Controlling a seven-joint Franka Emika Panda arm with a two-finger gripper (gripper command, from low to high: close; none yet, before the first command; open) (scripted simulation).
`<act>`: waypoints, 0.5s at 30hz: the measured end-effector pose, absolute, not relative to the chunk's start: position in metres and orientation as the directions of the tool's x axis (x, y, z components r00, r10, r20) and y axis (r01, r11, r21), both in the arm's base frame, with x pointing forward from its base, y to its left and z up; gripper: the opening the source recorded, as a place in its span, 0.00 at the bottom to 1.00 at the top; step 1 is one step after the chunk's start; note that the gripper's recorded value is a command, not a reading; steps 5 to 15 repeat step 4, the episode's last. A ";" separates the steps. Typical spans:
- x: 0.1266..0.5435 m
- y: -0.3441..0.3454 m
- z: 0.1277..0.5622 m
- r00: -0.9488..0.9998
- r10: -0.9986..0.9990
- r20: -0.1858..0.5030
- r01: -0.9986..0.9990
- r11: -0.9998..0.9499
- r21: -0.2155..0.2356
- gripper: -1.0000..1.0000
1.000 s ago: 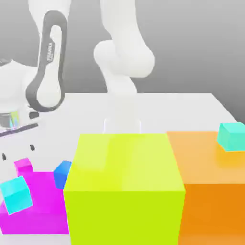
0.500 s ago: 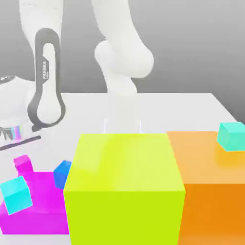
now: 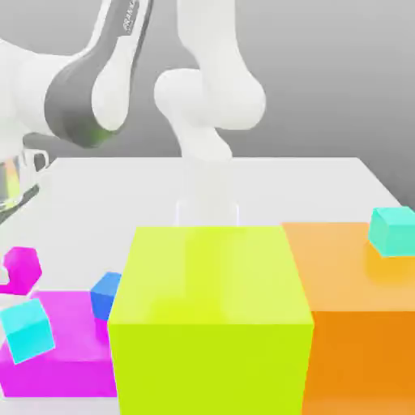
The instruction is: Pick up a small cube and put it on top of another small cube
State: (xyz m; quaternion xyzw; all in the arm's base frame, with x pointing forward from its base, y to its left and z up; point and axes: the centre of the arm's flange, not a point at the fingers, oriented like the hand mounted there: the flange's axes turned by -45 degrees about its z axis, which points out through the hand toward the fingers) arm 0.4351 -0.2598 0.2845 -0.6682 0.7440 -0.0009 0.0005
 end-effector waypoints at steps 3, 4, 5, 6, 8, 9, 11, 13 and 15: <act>0.435 -0.260 0.271 -0.105 -0.994 0.000 -0.994 0.105 -0.002 1.00; 0.435 -0.260 0.271 -0.105 -0.994 0.000 -0.994 0.105 -0.002 1.00; 0.435 -0.260 0.271 -0.105 -0.994 0.000 -0.994 0.105 -0.002 1.00; 0.435 -0.260 0.271 -0.105 -0.994 0.000 -0.994 0.105 -0.002 1.00; 0.435 -0.260 0.271 -0.105 -0.994 0.000 -0.994 0.105 -0.002 1.00; 0.435 -0.260 0.271 -0.105 -0.994 0.000 -0.994 0.105 -0.002 1.00; 0.435 -0.260 0.271 -0.105 -0.994 0.000 -0.994 0.105 -0.002 1.00; 0.435 -0.260 0.271 -0.105 -0.994 0.000 -0.994 0.105 -0.002 1.00; 0.435 -0.260 0.271 -0.105 -0.994 0.000 -0.994 0.105 -0.002 1.00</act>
